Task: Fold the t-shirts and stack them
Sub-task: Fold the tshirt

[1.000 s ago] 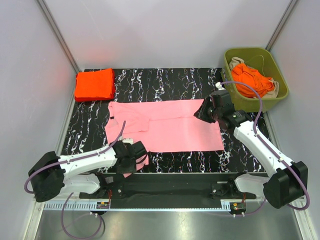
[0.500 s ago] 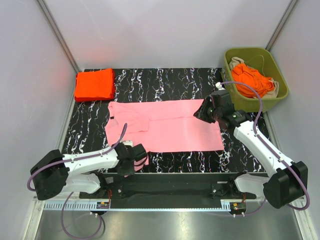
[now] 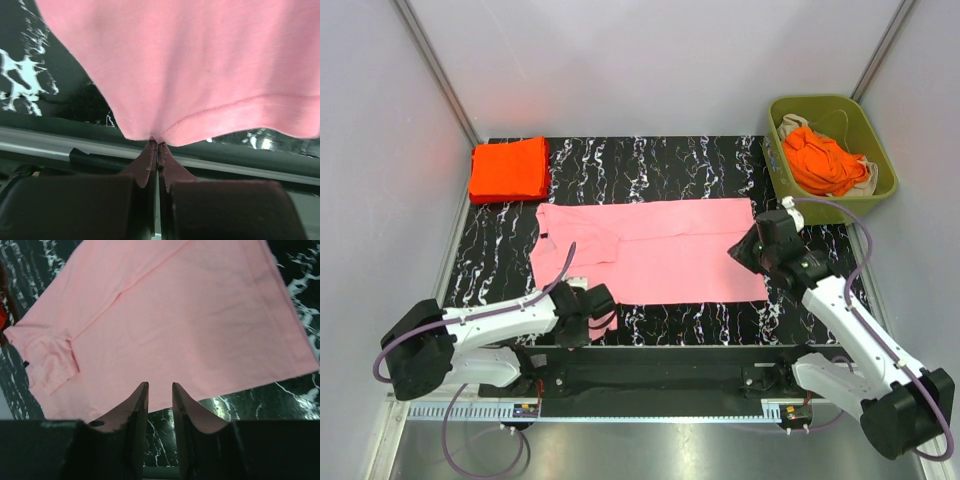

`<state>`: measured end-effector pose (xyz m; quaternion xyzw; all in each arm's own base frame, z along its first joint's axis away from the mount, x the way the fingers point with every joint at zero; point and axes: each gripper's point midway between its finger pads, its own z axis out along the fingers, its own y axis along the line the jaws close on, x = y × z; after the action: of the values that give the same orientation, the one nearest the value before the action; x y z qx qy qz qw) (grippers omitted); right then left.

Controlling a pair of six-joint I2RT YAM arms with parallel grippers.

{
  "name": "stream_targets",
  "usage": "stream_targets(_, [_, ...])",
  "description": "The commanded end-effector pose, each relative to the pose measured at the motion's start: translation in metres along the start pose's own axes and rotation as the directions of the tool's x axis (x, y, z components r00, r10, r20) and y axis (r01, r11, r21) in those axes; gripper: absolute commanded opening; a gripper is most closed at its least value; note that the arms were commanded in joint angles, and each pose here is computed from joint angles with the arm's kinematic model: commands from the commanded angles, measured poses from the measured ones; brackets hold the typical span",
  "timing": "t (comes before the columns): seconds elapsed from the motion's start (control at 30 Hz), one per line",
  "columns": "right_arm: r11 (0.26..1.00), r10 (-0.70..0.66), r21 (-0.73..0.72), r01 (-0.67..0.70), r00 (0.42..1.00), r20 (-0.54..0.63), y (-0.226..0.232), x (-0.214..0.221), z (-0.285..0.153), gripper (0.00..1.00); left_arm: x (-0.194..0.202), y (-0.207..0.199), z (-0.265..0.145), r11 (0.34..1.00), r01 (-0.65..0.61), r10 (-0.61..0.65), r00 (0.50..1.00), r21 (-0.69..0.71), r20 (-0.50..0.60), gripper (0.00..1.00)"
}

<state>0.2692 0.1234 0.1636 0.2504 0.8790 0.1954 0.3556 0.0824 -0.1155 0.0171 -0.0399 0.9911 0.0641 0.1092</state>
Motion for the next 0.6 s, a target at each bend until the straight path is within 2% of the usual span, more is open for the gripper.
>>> stream_targets(0.0, [0.976, 0.122, 0.173, -0.132, 0.990, 0.069, -0.047, 0.002, -0.001, 0.33, -0.021, -0.001, -0.019, 1.000, -0.018, 0.018, 0.997, -0.006, 0.076, 0.00])
stream_targets(0.03, [0.962, 0.185, 0.187, -0.198, 0.979, 0.084, -0.052, 0.005, -0.003, 0.32, -0.025, -0.001, -0.023, 1.000, -0.015, 0.015, 0.996, -0.005, 0.092, 0.00])
stream_targets(0.17, [0.902, 0.293, 0.301, -0.309, 0.951, 0.098, -0.086, 0.022, 0.000, 0.31, -0.031, -0.002, -0.033, 0.999, -0.017, 0.013, 0.992, 0.031, 0.125, 0.00])
stream_targets(0.37, [0.850, 0.300, 0.402, -0.341, 0.940, 0.161, -0.111, 0.018, 0.012, 0.33, -0.033, -0.004, -0.044, 0.995, -0.017, 0.002, 0.988, 0.100, 0.153, 0.00])
stream_targets(0.47, [0.818, 0.297, 0.458, -0.347, 0.938, 0.179, -0.127, 0.019, 0.018, 0.38, -0.035, -0.001, -0.047, 0.997, -0.022, 0.009, 0.986, 0.078, 0.164, 0.00])
stream_targets(0.57, [0.791, 0.309, 0.496, -0.358, 0.934, 0.182, -0.138, 0.021, 0.024, 0.38, -0.036, -0.001, -0.045, 0.998, -0.039, 0.031, 0.987, 0.046, 0.160, 0.00])
